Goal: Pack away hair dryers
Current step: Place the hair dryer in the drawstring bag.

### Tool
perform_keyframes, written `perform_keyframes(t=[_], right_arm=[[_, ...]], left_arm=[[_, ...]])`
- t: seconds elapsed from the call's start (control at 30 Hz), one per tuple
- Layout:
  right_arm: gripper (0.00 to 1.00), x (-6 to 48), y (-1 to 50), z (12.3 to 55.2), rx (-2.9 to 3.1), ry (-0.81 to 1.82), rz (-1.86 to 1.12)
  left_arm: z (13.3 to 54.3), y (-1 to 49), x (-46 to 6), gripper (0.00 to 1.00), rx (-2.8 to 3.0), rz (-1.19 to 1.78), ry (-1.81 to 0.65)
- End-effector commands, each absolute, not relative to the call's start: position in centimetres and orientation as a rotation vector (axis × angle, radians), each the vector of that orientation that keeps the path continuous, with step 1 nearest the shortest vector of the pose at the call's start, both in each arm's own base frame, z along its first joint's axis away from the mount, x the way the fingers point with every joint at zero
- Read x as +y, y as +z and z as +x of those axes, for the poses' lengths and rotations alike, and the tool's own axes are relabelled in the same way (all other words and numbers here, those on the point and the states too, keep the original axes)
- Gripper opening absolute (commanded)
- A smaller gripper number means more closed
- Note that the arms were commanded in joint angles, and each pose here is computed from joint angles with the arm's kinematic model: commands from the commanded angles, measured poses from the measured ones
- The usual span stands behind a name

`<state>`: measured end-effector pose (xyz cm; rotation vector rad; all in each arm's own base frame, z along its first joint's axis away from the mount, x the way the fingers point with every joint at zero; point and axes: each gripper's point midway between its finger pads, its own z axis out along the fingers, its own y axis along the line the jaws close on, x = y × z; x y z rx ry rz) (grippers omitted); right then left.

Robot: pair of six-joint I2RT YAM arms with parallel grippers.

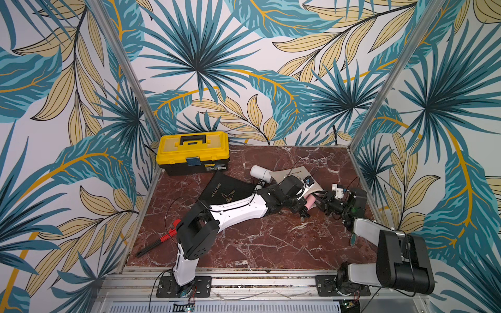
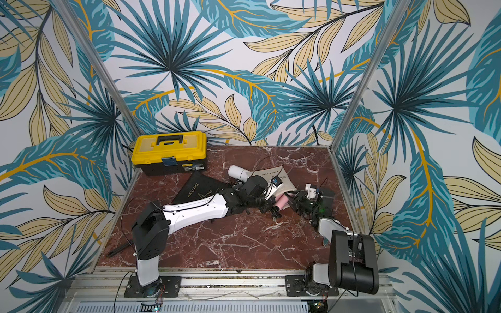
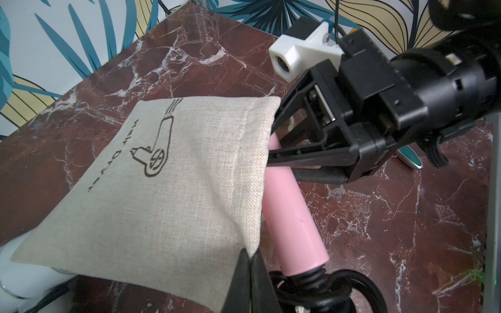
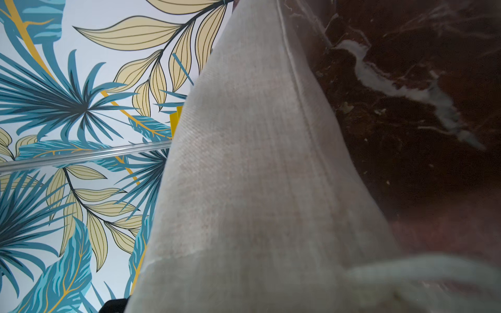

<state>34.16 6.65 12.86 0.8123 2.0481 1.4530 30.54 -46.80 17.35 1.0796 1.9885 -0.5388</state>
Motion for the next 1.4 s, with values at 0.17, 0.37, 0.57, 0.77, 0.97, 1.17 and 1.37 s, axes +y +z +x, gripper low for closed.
perform_keyframes(t=[0.17, 0.37, 0.57, 0.77, 0.97, 1.17, 1.37], right_arm=[[0.0, 8.4, 15.1, 33.1, 2.092, 1.494, 0.585], [0.0, 8.4, 14.4, 33.8, 2.173, 1.467, 0.539], [0.13, 8.6, 14.3, 33.7, 2.195, 1.473, 0.521], [0.17, 8.4, 11.9, 32.9, 2.276, 1.436, 0.576], [0.17, 8.1, 11.5, 33.2, 2.284, 1.409, 0.594], [0.23, 8.1, 10.9, 33.4, 2.284, 1.423, 0.604], [0.31, 8.0, 10.0, 33.4, 2.308, 1.401, 0.618]], left_arm=[[30.1, 20.4, -48.4, 0.0, 1.901, 1.11, -0.608], [29.0, 19.9, -47.8, 0.0, 1.896, 1.16, -0.631], [29.1, 19.5, -47.8, 0.0, 1.887, 1.163, -0.619], [28.9, 20.1, -48.0, 0.0, 1.871, 1.143, -0.654], [28.8, 19.6, -47.2, 0.0, 1.891, 1.133, -0.632], [28.8, 19.6, -47.0, 0.0, 1.899, 1.123, -0.64], [28.7, 19.9, -47.0, 0.0, 1.898, 1.118, -0.646]])
